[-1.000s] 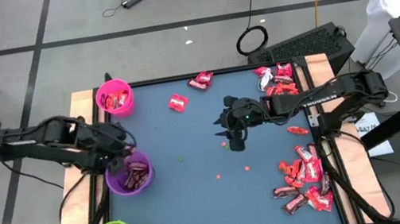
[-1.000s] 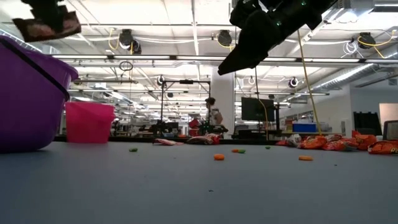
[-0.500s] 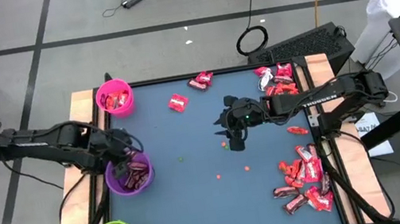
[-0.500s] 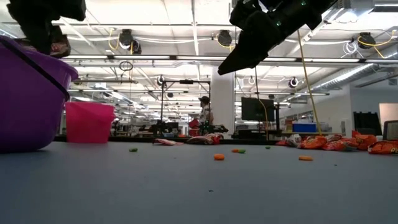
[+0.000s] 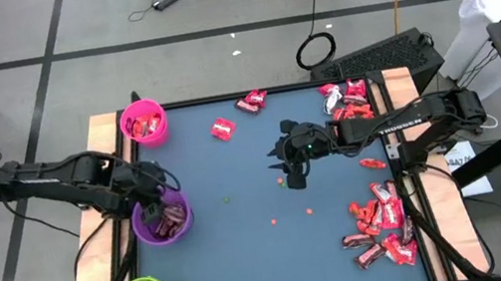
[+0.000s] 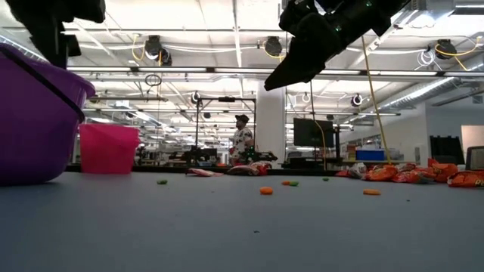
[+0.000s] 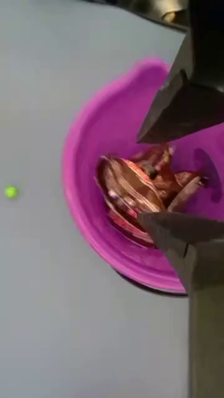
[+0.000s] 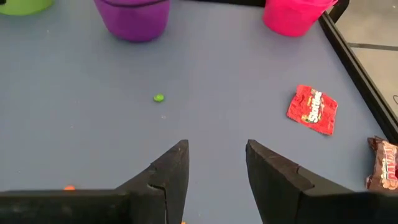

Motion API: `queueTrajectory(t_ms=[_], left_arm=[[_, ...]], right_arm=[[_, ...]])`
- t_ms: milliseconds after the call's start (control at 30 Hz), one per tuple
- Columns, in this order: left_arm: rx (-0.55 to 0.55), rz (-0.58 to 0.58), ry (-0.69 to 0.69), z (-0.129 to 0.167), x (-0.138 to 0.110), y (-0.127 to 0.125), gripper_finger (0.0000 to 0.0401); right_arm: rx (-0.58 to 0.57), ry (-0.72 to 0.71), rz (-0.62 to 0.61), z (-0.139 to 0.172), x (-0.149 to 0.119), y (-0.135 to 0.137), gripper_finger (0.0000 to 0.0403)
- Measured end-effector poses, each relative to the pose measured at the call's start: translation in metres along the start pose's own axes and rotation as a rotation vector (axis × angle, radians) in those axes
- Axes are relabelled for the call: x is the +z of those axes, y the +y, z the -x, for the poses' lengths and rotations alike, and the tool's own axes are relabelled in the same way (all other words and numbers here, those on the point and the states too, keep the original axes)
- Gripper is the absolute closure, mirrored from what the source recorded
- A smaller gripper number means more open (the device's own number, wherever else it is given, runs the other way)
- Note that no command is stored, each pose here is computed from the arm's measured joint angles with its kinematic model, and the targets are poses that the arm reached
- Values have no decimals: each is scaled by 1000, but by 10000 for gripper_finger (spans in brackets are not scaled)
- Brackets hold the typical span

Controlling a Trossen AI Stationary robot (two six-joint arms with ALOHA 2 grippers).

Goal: Organize candy in baskets
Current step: Put the brown chocolate into the violet bucket

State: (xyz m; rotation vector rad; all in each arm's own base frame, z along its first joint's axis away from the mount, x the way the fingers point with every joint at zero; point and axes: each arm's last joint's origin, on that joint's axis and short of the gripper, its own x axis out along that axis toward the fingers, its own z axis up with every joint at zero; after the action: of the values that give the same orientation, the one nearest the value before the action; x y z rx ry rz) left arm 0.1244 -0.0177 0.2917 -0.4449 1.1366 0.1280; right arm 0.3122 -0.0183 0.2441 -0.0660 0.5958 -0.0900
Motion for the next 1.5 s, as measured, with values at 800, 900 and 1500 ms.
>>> queueTrajectory(t_ms=[800,900,1500], left_arm=[[421,-439,-745,-12,102,-22,189],[463,-457,-706,-32,120,-14,189],[410,-408,-462,-111,223,107,189]], right_arm=[[6,122,-1,0,-12,-2,255],[4,136,-1,1,-13,-3,255],[8,242,-22,2,-24,-2,255]])
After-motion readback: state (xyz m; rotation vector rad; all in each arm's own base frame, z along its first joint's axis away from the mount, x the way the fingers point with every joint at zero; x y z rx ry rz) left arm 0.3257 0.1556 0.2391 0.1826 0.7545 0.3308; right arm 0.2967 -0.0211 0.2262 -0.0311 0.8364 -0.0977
